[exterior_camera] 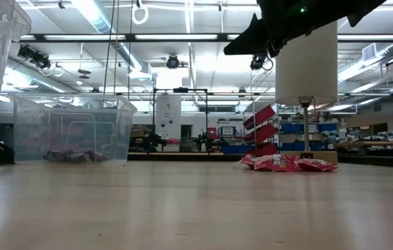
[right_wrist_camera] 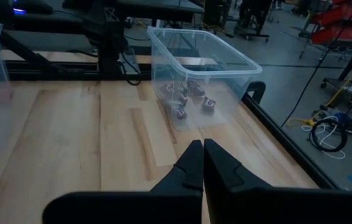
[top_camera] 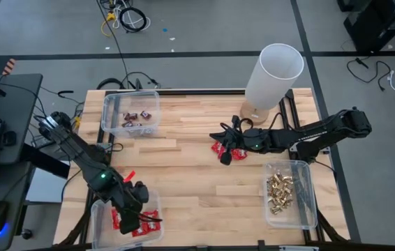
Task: Sort candy
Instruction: Put the red chocolate into the bottom left transparent bin
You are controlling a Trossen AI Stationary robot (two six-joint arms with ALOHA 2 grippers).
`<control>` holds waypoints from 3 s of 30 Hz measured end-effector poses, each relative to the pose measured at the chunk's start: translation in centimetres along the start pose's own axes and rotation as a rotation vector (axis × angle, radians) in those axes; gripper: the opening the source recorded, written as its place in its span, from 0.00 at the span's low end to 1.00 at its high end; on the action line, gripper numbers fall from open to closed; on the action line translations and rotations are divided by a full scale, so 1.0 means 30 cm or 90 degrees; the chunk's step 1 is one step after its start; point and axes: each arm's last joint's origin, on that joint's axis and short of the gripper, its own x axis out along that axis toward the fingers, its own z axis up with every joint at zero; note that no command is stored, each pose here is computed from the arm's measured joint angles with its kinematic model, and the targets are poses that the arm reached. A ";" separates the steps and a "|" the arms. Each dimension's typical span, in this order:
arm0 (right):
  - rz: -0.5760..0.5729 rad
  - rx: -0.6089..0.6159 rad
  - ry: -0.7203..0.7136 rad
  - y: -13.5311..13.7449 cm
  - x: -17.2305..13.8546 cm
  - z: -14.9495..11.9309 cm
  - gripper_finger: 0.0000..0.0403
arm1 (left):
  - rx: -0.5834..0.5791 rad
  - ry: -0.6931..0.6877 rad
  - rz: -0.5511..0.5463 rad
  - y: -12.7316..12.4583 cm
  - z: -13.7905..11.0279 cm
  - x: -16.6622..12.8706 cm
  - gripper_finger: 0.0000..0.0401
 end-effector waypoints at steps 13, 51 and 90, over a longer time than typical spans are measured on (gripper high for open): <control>0.001 0.014 0.000 0.001 0.000 0.000 0.00 | 0.002 -0.033 0.023 0.007 0.004 -0.001 0.20; 0.044 -0.064 0.359 0.076 -0.009 -0.175 0.17 | 0.519 -0.495 0.594 -0.008 0.142 -0.233 0.18; -0.027 -0.037 0.517 0.132 0.104 -0.395 0.02 | 0.407 -0.489 0.708 0.132 0.174 -0.150 0.18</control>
